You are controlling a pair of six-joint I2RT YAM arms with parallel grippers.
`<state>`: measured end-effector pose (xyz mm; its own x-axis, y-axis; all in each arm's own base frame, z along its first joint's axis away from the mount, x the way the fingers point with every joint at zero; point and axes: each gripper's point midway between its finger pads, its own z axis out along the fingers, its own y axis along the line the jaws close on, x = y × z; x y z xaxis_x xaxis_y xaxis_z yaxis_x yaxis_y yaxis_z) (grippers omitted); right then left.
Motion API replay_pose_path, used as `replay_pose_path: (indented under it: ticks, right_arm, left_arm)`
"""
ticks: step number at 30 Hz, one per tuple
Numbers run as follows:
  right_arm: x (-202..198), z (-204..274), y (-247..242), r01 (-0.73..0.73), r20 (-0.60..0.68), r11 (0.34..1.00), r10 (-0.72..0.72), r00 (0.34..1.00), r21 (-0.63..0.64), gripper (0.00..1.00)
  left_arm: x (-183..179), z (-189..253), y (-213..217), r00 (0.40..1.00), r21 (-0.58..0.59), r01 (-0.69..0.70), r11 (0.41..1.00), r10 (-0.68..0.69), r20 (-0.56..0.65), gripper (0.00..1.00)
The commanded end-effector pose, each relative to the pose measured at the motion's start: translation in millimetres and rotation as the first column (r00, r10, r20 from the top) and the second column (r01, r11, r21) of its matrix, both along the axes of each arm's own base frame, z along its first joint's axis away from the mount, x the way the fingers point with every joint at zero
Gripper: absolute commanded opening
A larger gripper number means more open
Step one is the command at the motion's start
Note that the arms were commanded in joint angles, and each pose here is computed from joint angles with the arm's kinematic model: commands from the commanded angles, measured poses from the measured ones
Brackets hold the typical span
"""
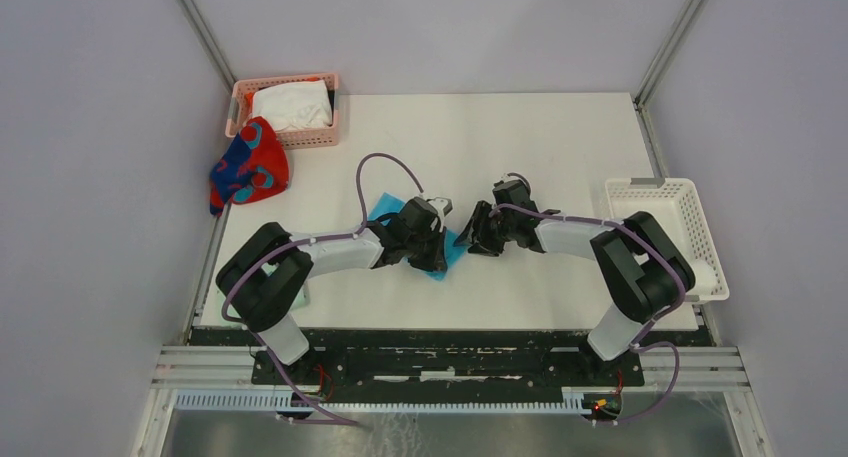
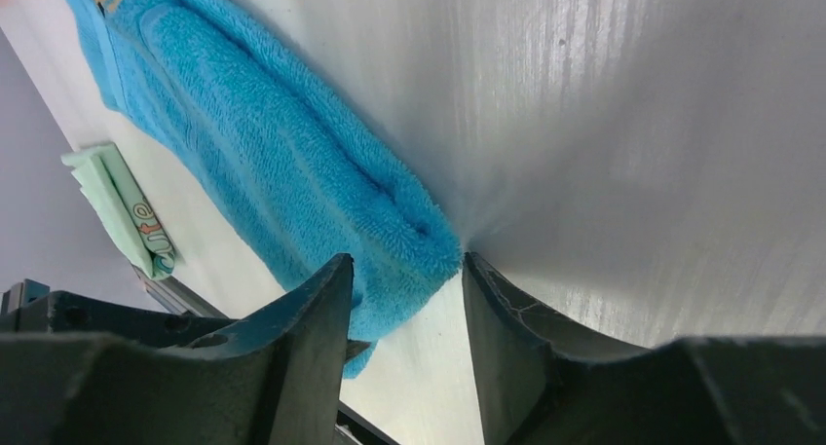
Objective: Roll the towels
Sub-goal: Roll the towel at the center of the board.
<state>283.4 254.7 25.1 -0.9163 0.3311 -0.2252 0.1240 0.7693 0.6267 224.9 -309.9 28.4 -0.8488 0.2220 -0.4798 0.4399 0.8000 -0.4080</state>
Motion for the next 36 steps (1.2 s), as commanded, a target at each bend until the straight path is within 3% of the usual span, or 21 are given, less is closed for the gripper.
replay_pose_path:
  ticks: [1, 4, 8, 14, 18, 24, 29, 36]
  right_arm:
    - [7, -13, -1, 0.063, -0.015, 0.998, -0.063, 0.998, -0.030, 0.52]
    - [8, -17, -2, 0.078, -0.038, 0.996, -0.080, 0.996, -0.051, 0.43]
    - [8, -14, -7, 0.097, -0.065, 0.989, -0.105, 0.992, -0.110, 0.23]
    - [8, -2, -11, 0.112, -0.093, 0.979, -0.130, 0.987, -0.171, 0.03]
    - [5, 1, -14, 0.119, -0.121, 0.972, -0.145, 0.982, -0.202, 0.00]
    - [2, 3, -13, 0.140, -0.170, 0.967, -0.178, 0.969, -0.214, 0.00]
    - [-3, 4, -14, 0.147, -0.228, 0.961, -0.201, 0.953, -0.234, 0.00]
    - [-6, 9, -14, 0.155, -0.248, 0.957, -0.216, 0.944, -0.243, 0.00]
  left_arm:
    - [6, 23, -15, 1.000, -0.114, -0.022, 0.993, 0.023, 0.011, 0.08]
    - [6, 21, -14, 0.999, -0.105, -0.031, 0.994, 0.032, 0.010, 0.09]
    - [6, 24, -10, 0.997, -0.053, -0.048, 0.997, 0.051, 0.066, 0.16]
    - [7, 44, -10, 0.961, 0.082, -0.075, 0.994, 0.050, 0.272, 0.39]
    - [3, 55, -19, 0.919, 0.152, -0.074, 0.986, 0.008, 0.395, 0.50]
    - [-2, 56, -31, 0.853, 0.255, -0.090, 0.963, -0.058, 0.519, 0.55]
    - [-5, 51, -43, 0.798, 0.341, -0.103, 0.934, -0.128, 0.590, 0.55]
    - [-8, 32, -49, 0.783, 0.416, -0.115, 0.902, -0.176, 0.597, 0.49]
